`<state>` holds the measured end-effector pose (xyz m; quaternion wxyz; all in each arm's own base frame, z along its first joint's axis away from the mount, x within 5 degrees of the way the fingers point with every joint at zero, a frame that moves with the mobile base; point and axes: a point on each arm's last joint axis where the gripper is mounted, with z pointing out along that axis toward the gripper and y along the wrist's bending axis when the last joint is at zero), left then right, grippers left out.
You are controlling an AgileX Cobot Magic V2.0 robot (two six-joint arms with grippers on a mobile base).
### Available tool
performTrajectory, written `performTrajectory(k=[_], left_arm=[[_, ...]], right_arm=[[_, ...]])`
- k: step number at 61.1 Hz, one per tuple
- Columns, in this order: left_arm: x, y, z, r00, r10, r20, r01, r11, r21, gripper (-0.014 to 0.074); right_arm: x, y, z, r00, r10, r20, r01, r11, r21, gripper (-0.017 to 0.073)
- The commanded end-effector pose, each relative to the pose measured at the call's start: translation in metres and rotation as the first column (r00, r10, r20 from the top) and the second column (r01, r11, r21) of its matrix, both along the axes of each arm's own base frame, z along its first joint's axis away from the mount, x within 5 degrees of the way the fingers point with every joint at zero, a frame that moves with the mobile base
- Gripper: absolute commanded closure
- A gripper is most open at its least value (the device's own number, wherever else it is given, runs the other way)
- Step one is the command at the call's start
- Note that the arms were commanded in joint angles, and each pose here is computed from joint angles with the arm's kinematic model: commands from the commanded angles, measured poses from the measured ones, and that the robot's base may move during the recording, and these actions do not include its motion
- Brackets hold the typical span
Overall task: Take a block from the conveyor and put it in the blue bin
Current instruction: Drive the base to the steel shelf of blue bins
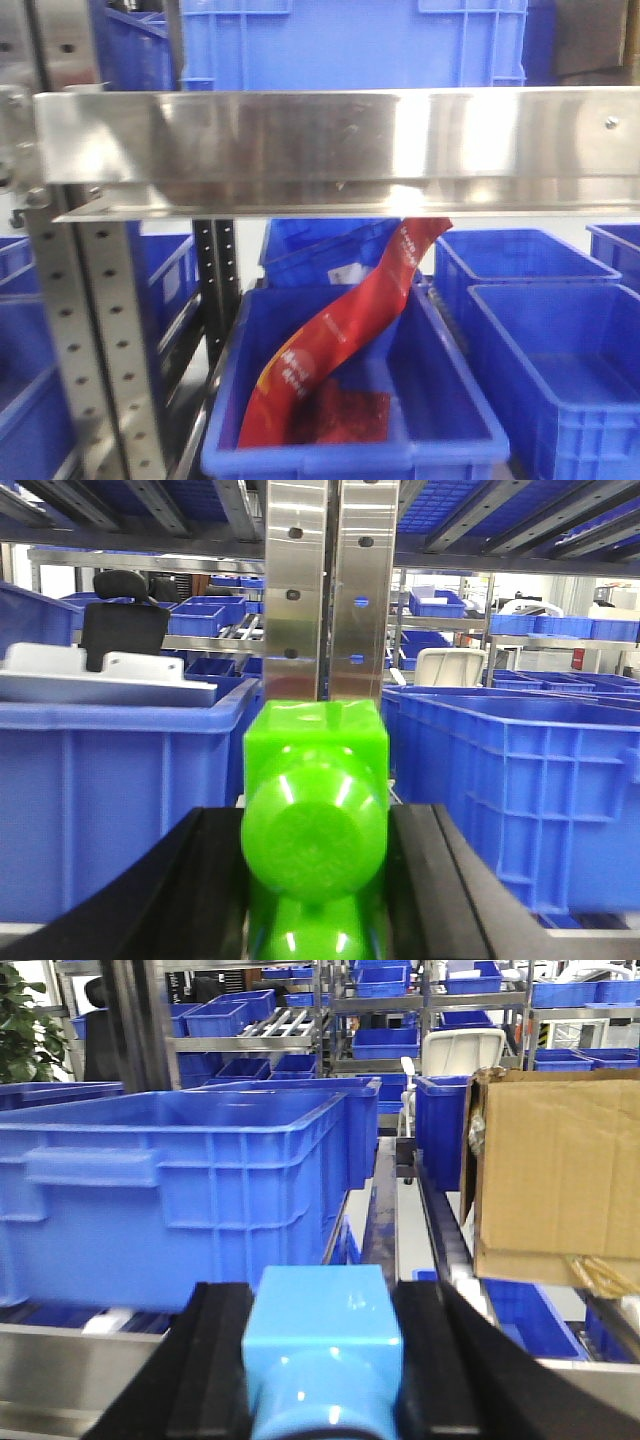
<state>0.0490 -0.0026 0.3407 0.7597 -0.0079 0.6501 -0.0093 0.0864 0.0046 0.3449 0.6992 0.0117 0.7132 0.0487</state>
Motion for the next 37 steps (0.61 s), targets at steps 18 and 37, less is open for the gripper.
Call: performTrajectory(k=[18,37], left_arm=[[-0.0012,0.0003,0.0013,1.0,0.004,0.02,-0.004,1.0,-0.003,0.0704],[-0.0012,0.0003,0.0013,1.0,0.004,0.02,-0.004,1.0,-0.003,0.0704]], right_arm=[[-0.0004,-0.0001,0.0017,1.0,-0.001,0.024,0.001,1.0,-0.011,0.0721],[-0.0004,-0.0001,0.0017,1.0,-0.001,0.024,0.001,1.0,-0.011,0.0721]])
